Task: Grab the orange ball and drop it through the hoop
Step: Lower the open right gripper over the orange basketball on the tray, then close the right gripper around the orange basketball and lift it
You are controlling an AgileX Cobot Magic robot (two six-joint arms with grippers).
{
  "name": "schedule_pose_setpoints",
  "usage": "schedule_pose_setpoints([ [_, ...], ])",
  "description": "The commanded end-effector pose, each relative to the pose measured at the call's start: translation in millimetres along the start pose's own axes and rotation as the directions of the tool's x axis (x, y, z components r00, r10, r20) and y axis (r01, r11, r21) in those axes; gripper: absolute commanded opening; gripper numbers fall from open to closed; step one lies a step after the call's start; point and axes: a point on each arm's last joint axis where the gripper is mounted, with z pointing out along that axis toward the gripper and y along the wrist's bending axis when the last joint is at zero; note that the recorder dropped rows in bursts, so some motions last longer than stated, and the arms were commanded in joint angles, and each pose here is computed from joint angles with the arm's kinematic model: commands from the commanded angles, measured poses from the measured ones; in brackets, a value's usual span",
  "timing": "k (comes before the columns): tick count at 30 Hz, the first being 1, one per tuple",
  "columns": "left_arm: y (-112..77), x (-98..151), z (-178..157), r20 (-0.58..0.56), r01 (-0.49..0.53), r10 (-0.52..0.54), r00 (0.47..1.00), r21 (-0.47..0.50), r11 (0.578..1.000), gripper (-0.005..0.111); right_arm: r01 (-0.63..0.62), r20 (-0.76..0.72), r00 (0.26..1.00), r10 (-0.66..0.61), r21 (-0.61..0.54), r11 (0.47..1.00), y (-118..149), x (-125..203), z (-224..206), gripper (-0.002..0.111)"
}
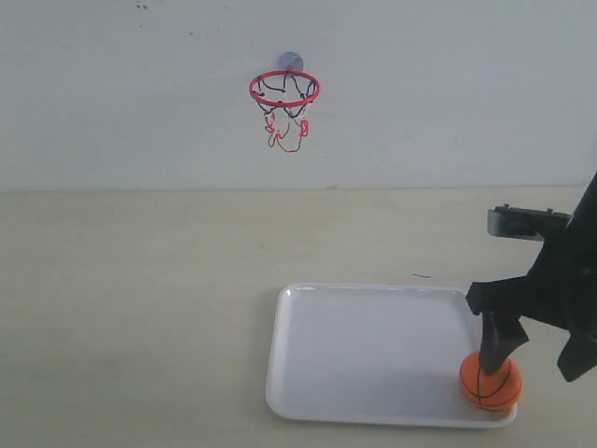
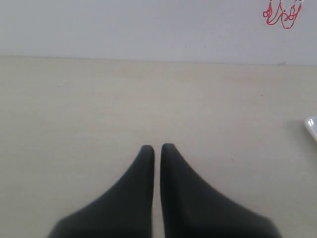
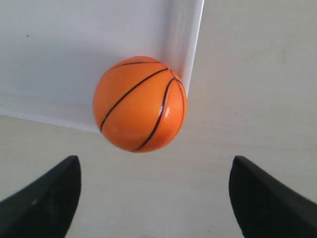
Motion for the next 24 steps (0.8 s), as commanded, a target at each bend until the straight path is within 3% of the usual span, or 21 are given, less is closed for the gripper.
schedule_pose_setpoints([
  [1,-0.1,1,0,-0.001,0.011,-0.011,1.000,0.002,1.000,0.004,-0.022,-0.019,1.000,0.022,-0.012,1.000,-1,-8,18,0.076],
  [16,-0.1,1,0,-0.001,0.011,-0.011,1.000,0.002,1.000,0.004,-0.093,0.069,0.993,0.100,-0.086,0.992,3,-21,27,0.076],
  [24,-0.1,1,0,-0.001,0.011,-0.011,1.000,0.002,1.000,0.004,-0.095,0.077,0.992,0.102,-0.091,0.991,4,-22,27,0.050],
])
